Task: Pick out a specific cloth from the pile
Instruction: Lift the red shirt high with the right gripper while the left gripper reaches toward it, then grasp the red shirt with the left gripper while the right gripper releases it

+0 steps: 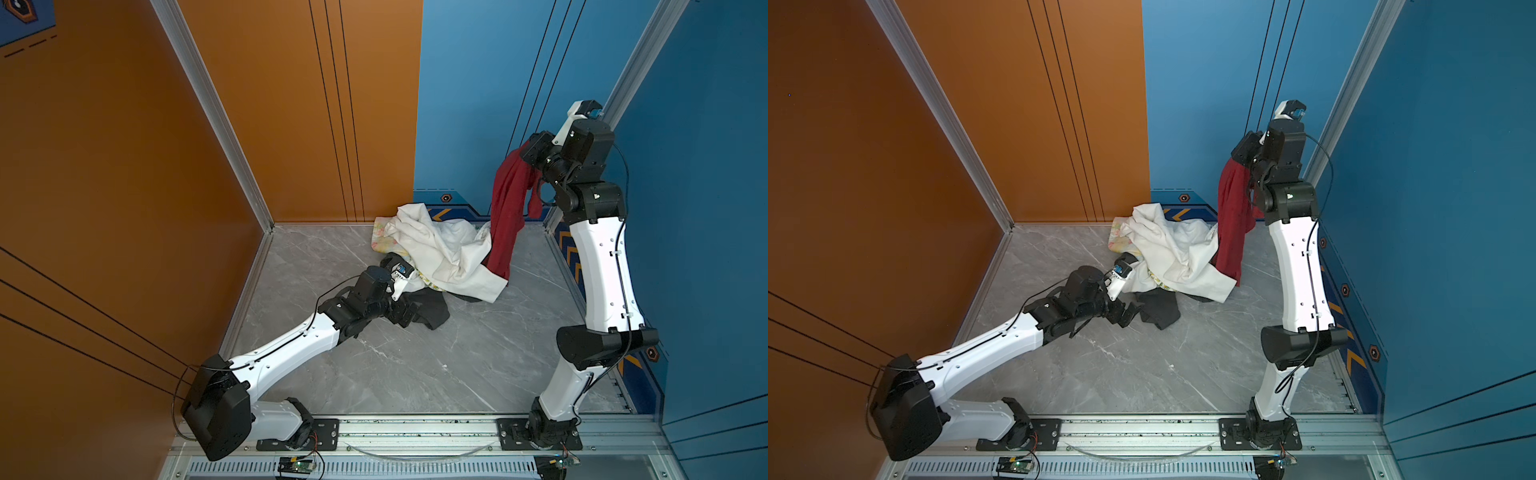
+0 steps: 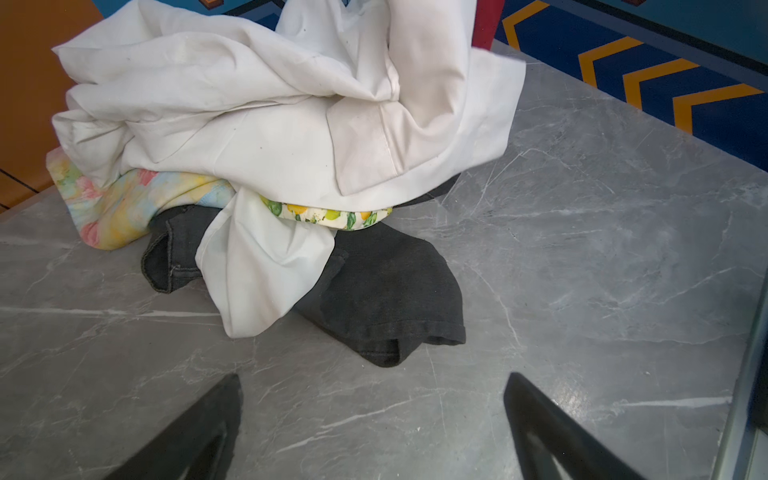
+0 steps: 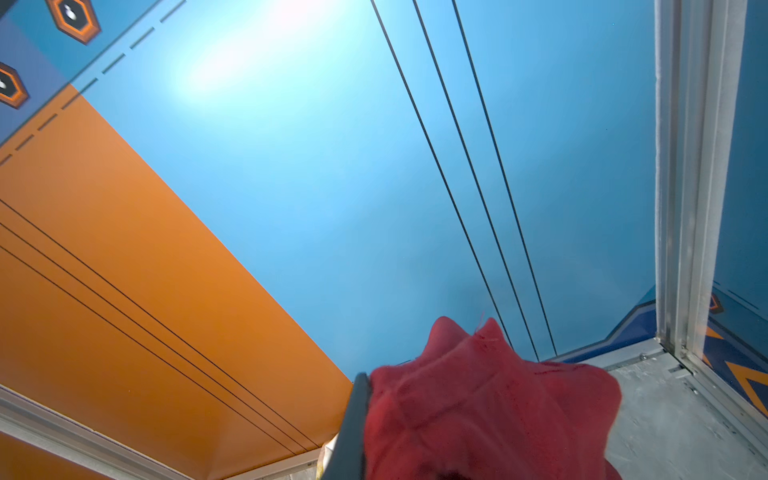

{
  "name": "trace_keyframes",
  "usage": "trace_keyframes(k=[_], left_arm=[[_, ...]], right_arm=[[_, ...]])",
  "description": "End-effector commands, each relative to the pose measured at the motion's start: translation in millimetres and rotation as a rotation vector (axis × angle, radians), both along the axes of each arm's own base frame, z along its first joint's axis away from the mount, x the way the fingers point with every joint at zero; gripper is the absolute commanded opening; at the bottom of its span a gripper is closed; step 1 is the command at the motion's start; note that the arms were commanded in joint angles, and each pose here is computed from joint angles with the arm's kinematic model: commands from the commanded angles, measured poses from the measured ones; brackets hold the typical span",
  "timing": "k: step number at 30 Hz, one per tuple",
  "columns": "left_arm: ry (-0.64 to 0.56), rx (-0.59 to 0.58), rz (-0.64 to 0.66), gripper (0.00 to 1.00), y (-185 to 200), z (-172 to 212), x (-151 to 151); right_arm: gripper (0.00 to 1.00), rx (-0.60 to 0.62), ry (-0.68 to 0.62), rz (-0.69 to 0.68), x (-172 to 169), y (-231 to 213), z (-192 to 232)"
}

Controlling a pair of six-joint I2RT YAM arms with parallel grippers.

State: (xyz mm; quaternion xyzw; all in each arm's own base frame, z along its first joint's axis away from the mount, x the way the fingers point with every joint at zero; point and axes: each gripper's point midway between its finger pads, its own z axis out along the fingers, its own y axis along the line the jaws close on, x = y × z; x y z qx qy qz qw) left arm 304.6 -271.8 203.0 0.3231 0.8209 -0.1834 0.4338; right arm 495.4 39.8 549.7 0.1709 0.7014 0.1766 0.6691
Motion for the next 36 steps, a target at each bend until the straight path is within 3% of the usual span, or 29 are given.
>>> trace_keyframes(k=[1,6,13,17,24,25,26,28,30,31,32,36], left_arm=[[0.003,-0.028,0.047,0.98,6.8,2.0,9.8],[-0.001,-0.163,0.07,0.98,-5.7,24.6,20.0],[-0.114,-0.285,0.001,0.98,-74.4,82.8,37.7],[-0.176,-0.349,-0.012,0.98,-126.4,103.3,69.9],[-0.28,-0.589,-0.021,1.0,-223.1,128.0,132.4],[-0.286,-0.613,-0.026,0.96,-233.6,129.2,137.9],[-0.287,-0.647,-0.038,0.85,-244.3,132.5,143.0],[-0.285,-0.694,-0.073,0.56,-260.0,136.4,144.7],[-0.288,-0.719,-0.113,0.15,-269.5,141.4,140.3],[-0.284,-0.729,-0.116,0.05,-270.8,141.7,139.5],[-0.282,-0.739,-0.124,0.0,-271.7,143.0,137.9],[-0.267,-0.761,-0.148,0.0,-273.4,149.1,131.5]], right_arm=[[0.0,-0.018,-0.084,0.057,-20.6,13.6,32.5],[0.0,-0.033,-0.106,0.162,-37.7,42.6,41.9],[0.0,-0.042,-0.14,0.274,-65.6,81.2,54.6],[0.0,-0.027,-0.155,0.319,-80.3,92.9,61.3],[0.0,-0.006,-0.133,0.332,-89.4,93.4,51.0],[0.0,-0.001,-0.125,0.33,-89.6,91.8,48.0],[0.0,0.009,-0.12,0.327,-89.1,89.6,44.2],[0.0,0.029,-0.123,0.315,-89.5,82.7,39.8],[0.0,0.038,-0.115,0.297,-88.7,72.9,35.1],[0.0,0.042,-0.108,0.291,-88.1,68.7,32.2],[0.0,0.045,-0.099,0.279,-87.1,62.4,28.5],[0.0,0.056,-0.067,0.232,-83.1,42.6,10.5]])
